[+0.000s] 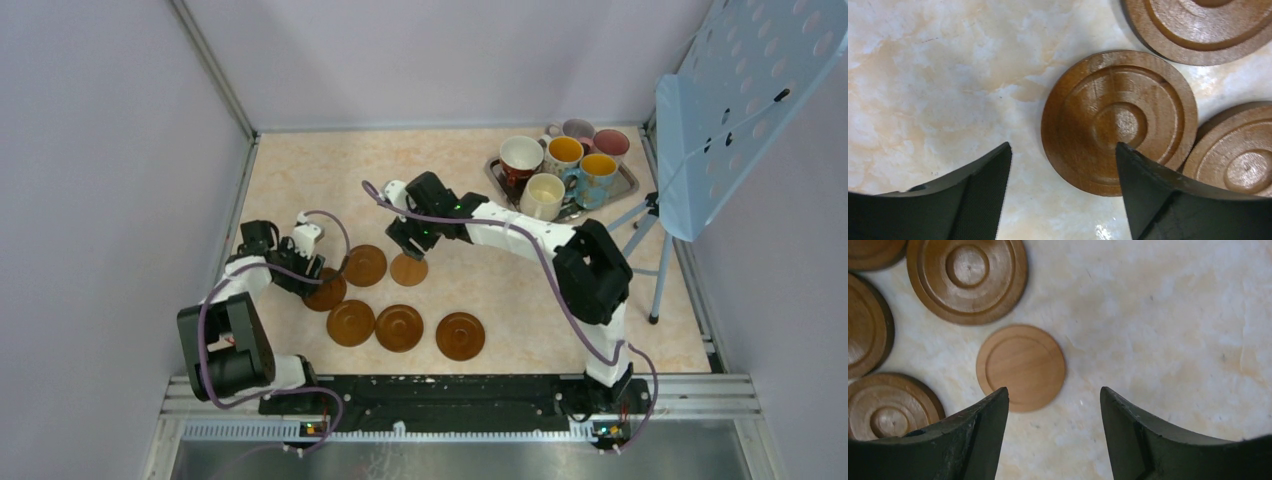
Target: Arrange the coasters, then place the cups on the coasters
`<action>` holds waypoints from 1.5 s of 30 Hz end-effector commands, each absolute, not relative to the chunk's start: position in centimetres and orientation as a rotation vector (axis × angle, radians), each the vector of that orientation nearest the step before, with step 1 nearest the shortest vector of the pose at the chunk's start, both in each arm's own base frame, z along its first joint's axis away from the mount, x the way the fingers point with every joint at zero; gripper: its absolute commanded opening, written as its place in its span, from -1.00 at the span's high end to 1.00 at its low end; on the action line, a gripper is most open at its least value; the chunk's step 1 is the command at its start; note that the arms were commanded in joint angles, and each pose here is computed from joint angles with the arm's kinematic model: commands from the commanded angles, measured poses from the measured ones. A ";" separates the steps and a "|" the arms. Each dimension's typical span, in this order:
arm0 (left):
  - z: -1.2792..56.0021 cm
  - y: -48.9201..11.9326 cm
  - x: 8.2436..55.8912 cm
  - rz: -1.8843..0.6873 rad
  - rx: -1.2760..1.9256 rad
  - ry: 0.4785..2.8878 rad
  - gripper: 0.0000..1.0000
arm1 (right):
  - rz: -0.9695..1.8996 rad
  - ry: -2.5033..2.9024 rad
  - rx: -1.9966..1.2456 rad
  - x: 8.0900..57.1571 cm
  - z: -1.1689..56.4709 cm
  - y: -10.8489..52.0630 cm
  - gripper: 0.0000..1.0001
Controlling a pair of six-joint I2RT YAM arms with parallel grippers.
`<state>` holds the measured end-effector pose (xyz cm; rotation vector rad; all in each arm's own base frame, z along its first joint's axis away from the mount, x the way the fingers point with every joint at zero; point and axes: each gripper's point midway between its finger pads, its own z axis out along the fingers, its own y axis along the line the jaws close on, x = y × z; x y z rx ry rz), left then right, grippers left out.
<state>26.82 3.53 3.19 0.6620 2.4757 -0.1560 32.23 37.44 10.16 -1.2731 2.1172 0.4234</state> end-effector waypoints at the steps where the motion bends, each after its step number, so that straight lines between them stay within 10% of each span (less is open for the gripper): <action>1: 3.2 3.8 29.7 -0.161 0.674 2.399 -0.35 | 0.485 2.022 -1.154 34.1 12.7 42.3 -0.34; 29: 1.4 8.3 50.3 -0.144 0.266 2.415 -0.12 | 0.542 2.142 -1.118 35.4 13.9 33.9 -0.34; 37: 10.4 6.5 49.5 -0.208 0.329 2.298 -0.51 | 0.581 2.115 -1.132 33.8 16.9 33.3 -0.34; 45: 11.4 1.0 39.1 -0.427 0.619 2.280 -0.75 | 0.603 2.115 -1.198 30.6 17.5 31.1 -0.34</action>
